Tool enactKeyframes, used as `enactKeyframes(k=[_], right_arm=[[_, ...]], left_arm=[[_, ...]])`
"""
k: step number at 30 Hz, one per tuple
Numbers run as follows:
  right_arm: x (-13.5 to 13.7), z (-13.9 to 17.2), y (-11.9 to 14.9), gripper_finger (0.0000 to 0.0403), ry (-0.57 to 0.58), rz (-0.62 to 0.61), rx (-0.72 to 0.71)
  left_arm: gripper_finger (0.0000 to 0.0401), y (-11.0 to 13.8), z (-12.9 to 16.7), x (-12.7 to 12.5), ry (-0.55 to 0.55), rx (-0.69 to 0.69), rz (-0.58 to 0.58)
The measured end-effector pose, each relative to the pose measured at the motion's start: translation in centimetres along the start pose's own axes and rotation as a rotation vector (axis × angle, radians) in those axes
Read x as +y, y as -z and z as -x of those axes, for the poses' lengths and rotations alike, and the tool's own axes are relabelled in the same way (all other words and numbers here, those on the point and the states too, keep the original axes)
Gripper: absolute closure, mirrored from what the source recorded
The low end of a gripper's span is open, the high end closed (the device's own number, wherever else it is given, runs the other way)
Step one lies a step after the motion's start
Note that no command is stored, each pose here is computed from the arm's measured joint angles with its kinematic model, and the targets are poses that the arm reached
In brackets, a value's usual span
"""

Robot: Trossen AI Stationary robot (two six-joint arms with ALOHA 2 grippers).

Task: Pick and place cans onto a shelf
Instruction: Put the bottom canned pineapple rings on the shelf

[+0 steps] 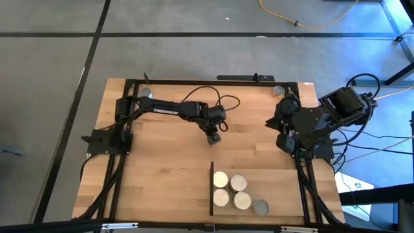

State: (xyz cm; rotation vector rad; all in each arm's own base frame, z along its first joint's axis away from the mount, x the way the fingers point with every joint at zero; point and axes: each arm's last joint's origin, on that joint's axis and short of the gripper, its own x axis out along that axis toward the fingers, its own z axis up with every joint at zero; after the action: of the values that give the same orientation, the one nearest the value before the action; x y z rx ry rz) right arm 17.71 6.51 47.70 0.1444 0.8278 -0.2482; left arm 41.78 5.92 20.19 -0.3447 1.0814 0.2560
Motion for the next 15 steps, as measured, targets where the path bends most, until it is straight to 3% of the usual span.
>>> enactKeyframes(k=[9,15], right_arm=[[0.0,0.0,0.0,0.0351,-0.003,0.020,0.003],[-0.5,-2.1,0.1,0.0351,0.074,-0.046,0.057]], left_arm=[[0.0354,-2.7,5.3,-1.0,-0.051,0.034,-0.037],[0.0357,-3.4,11.9,-2.6,-0.089,-0.055,-0.089]])
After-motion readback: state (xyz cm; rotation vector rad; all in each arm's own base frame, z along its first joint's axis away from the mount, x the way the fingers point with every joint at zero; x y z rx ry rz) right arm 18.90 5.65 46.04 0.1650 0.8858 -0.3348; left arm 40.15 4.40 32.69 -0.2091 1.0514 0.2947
